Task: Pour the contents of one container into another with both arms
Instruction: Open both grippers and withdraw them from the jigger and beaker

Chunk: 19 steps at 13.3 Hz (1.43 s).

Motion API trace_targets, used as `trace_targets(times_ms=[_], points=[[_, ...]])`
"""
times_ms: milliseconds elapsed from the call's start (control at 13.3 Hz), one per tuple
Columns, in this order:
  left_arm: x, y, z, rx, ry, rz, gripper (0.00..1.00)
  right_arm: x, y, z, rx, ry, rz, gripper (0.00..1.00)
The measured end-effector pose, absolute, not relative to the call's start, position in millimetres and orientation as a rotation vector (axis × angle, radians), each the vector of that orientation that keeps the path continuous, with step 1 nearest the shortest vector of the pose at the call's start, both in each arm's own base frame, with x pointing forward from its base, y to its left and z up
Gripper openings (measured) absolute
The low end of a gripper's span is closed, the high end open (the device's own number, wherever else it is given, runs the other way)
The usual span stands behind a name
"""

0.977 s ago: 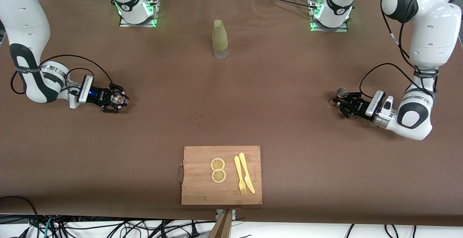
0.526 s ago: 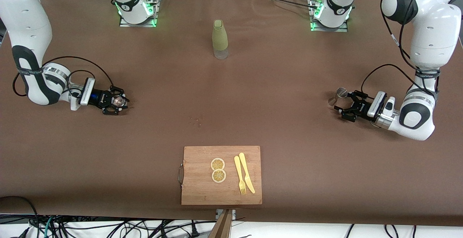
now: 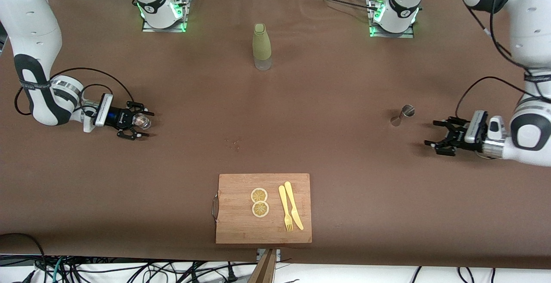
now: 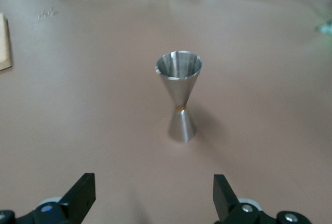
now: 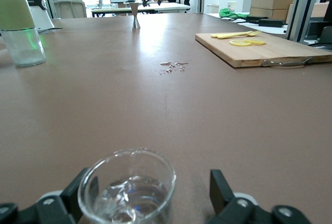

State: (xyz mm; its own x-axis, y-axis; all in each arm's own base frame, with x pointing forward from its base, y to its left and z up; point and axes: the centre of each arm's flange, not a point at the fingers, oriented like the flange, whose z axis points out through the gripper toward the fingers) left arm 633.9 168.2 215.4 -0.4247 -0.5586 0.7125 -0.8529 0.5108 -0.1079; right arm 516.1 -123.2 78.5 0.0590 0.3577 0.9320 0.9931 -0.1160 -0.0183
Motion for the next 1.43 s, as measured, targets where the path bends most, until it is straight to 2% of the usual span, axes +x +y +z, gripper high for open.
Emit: trace_targets(times_ms=[451, 901, 1127, 1427], points=[[649.6, 163.3, 378.1, 1.174, -2.488, 0.529, 1.00, 516.4, -147.4, 92.7, -1.586, -1.401, -1.049, 1.00], [627.1, 141.7, 488.9, 1.497, -2.498, 0.343, 1.00, 506.3, -187.2, 130.5, -1.593, -1.443, -0.967, 1.00], [610.9, 114.2, 538.8, 1.713, -2.448, 0.249, 1.00, 520.1, -203.9, 176.2, -1.667, -1.432, -0.854, 1.00], [586.1, 73.1, 598.4, 2.100, -2.262, 0.163, 1.00, 567.3, -214.8, 282.4, -1.861, -1.373, -0.632, 1.00]])
